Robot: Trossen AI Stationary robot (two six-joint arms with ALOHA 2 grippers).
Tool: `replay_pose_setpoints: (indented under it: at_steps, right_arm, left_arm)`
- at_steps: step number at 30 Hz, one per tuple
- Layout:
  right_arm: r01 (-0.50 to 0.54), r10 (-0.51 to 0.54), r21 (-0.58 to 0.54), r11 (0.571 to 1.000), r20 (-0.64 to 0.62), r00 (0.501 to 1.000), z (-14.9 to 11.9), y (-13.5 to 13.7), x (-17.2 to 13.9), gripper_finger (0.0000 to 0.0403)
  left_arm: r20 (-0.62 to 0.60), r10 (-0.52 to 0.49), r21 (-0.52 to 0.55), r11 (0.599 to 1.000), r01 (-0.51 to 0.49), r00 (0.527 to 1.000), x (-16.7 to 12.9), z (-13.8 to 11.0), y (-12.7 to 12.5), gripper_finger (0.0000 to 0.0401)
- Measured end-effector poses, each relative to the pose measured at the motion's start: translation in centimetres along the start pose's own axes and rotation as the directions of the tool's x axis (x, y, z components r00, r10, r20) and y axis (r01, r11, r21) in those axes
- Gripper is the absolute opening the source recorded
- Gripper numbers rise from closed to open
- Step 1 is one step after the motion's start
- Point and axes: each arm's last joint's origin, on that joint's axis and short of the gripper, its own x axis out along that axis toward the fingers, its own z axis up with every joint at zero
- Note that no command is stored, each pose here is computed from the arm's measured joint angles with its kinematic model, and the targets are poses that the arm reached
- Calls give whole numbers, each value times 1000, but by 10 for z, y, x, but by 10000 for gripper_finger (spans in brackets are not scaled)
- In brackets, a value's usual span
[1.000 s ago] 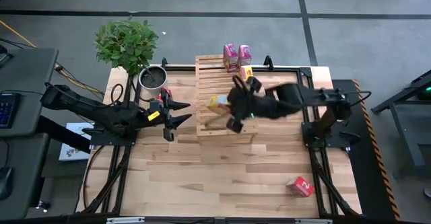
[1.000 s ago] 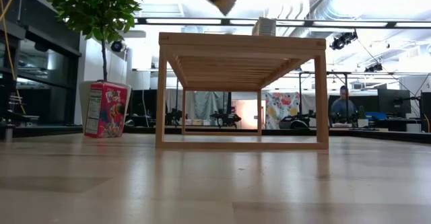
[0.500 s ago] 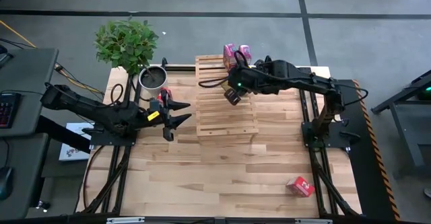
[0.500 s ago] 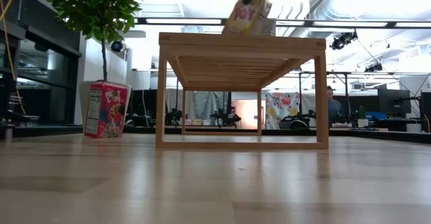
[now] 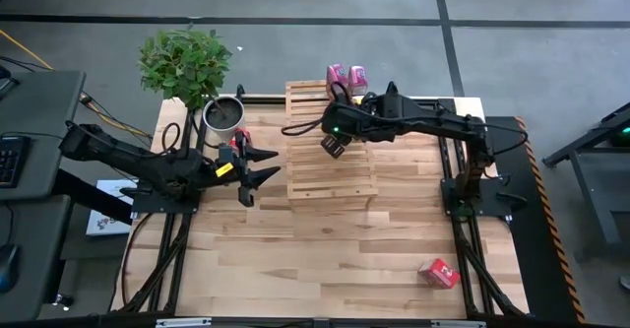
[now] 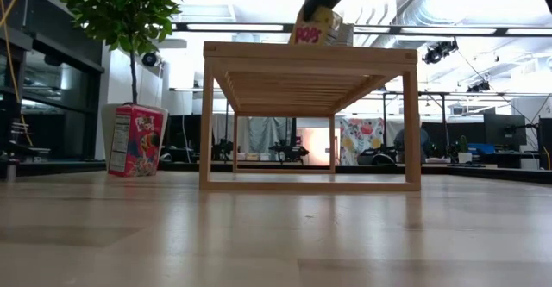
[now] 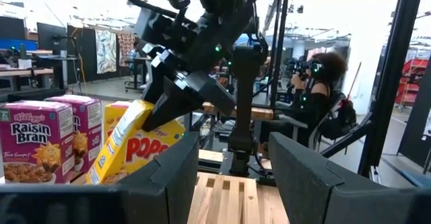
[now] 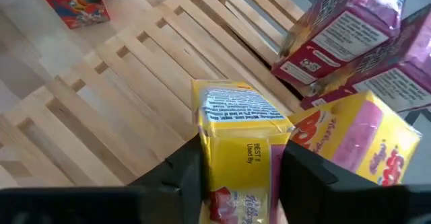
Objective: Stack cereal on shelf
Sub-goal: Put the yellow cereal box on the shelf aligned with other yellow cereal box, then adjust the yellow cereal box on the shelf
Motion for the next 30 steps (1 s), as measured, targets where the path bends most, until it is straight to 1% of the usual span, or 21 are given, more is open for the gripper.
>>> replay_pose_setpoints:
  at_steps: [4,8,21,27,30]
  right_arm:
    - [5,-5,-2,1000,-3,1000,1,1,4,181]
    - [8,-8,7,1000,3,1000,3,0,6,200]
    - [1,-6,79,997,59,998,13,-8,8,204]
    - [1,-6,73,997,78,997,17,-13,9,204]
    - [-22,17,42,999,132,991,21,-19,-3,204]
  left_arm:
    - [-1,-2,0,1000,2,1000,0,0,0,170]
    - [0,-2,0,1000,2,1000,0,0,0,170]
    - [0,-4,1,1000,4,1000,0,0,0,170]
    - [0,-4,1,1000,4,1000,0,0,0,170]
    - [0,13,-1,1000,-13,1000,0,0,0,170]
